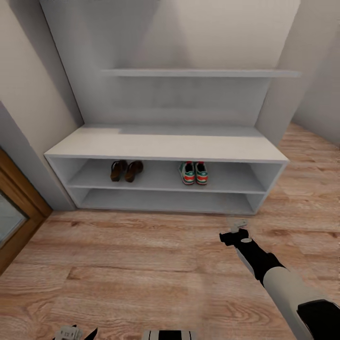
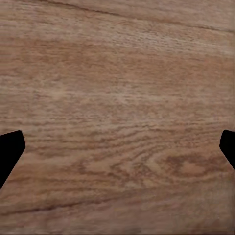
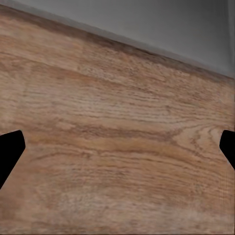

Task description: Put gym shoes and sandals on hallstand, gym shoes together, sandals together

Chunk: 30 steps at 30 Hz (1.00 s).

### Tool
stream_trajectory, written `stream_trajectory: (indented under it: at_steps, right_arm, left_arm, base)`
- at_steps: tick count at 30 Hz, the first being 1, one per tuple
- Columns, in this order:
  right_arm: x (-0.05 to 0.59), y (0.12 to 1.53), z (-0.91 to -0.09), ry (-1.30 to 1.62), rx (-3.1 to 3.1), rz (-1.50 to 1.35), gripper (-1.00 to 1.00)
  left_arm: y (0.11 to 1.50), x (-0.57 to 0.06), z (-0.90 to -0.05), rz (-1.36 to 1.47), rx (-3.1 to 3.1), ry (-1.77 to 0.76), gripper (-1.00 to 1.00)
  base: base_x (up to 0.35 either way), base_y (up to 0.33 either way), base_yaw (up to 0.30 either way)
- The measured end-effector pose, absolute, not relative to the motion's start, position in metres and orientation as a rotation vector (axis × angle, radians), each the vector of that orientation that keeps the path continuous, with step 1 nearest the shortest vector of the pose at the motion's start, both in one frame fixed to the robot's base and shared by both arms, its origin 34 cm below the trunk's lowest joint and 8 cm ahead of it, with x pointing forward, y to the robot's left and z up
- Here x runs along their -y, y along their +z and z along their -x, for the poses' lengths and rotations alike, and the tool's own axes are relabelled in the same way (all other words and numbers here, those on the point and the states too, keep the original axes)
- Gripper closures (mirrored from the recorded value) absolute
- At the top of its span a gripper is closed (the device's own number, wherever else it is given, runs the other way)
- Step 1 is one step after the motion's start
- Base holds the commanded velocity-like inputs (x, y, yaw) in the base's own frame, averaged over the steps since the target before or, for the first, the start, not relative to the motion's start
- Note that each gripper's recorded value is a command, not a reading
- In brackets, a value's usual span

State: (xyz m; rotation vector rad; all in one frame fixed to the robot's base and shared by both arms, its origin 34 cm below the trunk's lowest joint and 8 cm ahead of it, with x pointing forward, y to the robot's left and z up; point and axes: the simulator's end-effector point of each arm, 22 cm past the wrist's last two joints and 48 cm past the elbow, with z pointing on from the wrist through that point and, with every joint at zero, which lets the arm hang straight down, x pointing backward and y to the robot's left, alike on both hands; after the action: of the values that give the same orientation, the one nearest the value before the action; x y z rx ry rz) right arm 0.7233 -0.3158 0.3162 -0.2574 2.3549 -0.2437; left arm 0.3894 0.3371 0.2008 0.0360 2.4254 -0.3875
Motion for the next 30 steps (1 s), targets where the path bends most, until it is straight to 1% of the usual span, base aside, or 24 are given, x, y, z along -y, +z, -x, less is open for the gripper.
stream_trajectory:
  at_steps: [2, 4, 8, 22, 28, 29, 30]
  right_arm:
    - [0.321, 0.304, -0.713, -0.243, -2.35, 0.257, -1.0]
    - [0.334, 0.271, -0.676, -0.243, -2.353, 0.253, -1.0]
    - [0.337, 0.26, -0.655, -0.229, -2.318, 0.246, -1.0]
    - [0.341, 0.197, -0.528, -0.197, -2.401, 0.144, -1.0]
    - [0.341, 0.188, -0.497, -0.19, -2.405, 0.127, -1.0]
    - [0.341, 0.182, -0.47, -0.186, -2.41, 0.119, -1.0]
    - [0.341, 0.18, -0.462, -0.185, -2.413, 0.117, -1.0]
  left_arm:
    - [0.201, -0.339, -0.39, -0.026, -2.422, -0.382, -1.0]
    - [0.202, -0.342, -0.392, -0.01, -2.416, -0.375, -1.0]
    - [0.203, -0.342, -0.392, -0.007, -2.414, -0.375, -1.0]
    - [0.202, -0.342, -0.392, -0.006, -2.415, -0.374, -1.0]
    - [0.202, -0.342, -0.392, -0.005, -2.415, -0.374, -1.0]
    - [0.202, -0.343, -0.391, -0.005, -2.415, -0.373, -1.0]
    - [0.202, -0.343, -0.391, -0.005, -2.416, -0.373, -1.0]
  base:
    - [-0.335, 0.0, 0.0]
    - [-0.324, 0.0, 0.0]
    - [-0.129, 0.0, 0.0]
    - [-0.023, 0.0, 0.0]
    - [-0.001, 0.0, 0.0]
    - [0.0, 0.0, 0.0]
    - [0.0, 0.0, 0.0]
